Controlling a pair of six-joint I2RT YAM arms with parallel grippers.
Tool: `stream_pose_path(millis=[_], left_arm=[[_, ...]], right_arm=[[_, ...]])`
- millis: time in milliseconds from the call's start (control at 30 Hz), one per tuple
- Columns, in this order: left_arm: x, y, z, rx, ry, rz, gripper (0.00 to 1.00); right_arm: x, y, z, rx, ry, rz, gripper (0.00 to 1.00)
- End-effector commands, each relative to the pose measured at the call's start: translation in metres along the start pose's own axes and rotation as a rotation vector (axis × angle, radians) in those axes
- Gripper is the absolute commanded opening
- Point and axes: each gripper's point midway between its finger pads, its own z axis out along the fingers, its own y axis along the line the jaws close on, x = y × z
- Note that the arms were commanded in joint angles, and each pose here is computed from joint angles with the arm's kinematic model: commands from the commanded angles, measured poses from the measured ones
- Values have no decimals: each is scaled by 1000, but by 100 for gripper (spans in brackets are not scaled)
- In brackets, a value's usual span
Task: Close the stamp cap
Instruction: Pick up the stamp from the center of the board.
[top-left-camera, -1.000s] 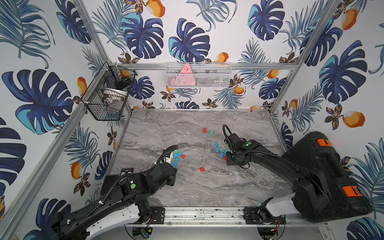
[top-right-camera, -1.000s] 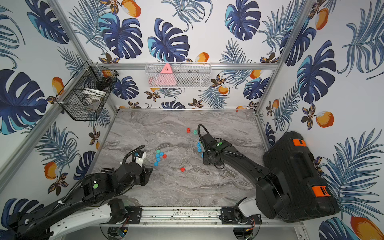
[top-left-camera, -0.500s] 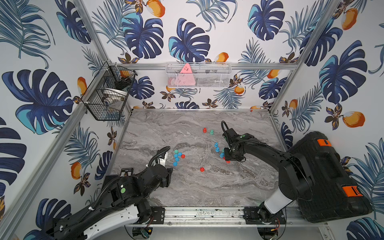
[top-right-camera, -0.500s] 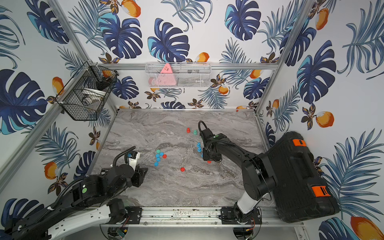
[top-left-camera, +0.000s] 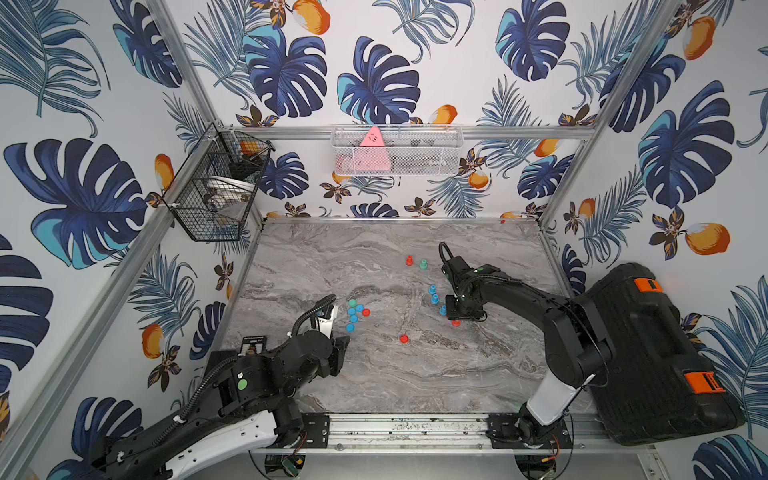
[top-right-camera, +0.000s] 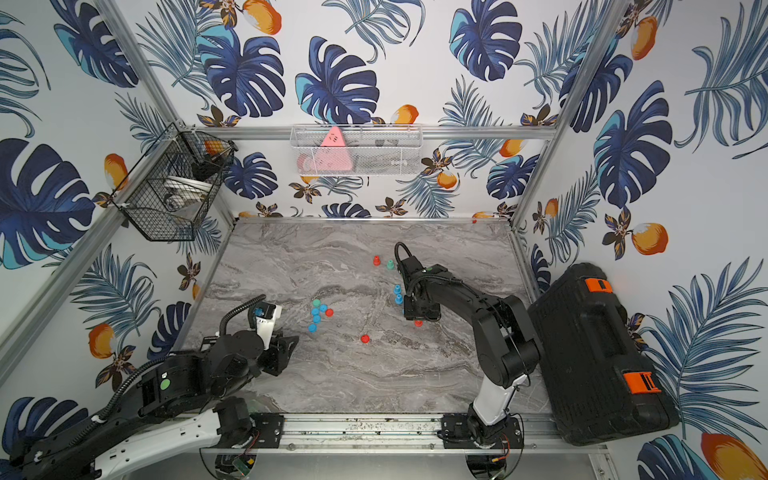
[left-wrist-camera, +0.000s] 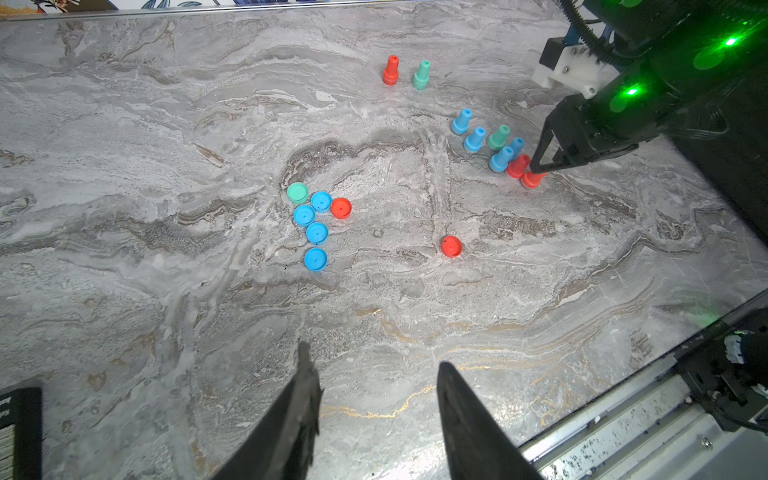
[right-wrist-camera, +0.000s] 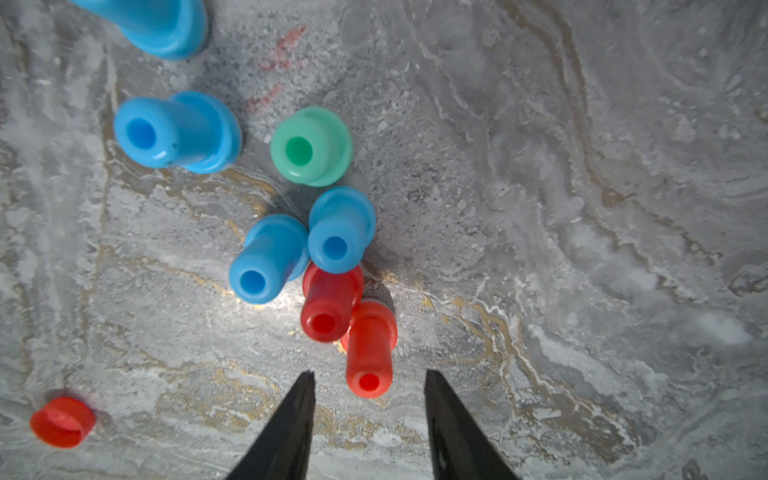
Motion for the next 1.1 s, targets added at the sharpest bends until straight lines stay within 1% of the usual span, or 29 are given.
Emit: stream_pose_path(millis=[0,567,1067], left_arm=[[-4,-1,0,-2,-13,7,51],[-4,0,0,-4,-17,4,51],[-4,0,-1,-2,-23,2,51]], right_arm=[[-2,0,3,-1,-4,-4,45],[2,0,17,-5,22,1,36],[3,0,16,-7,28,7,29]])
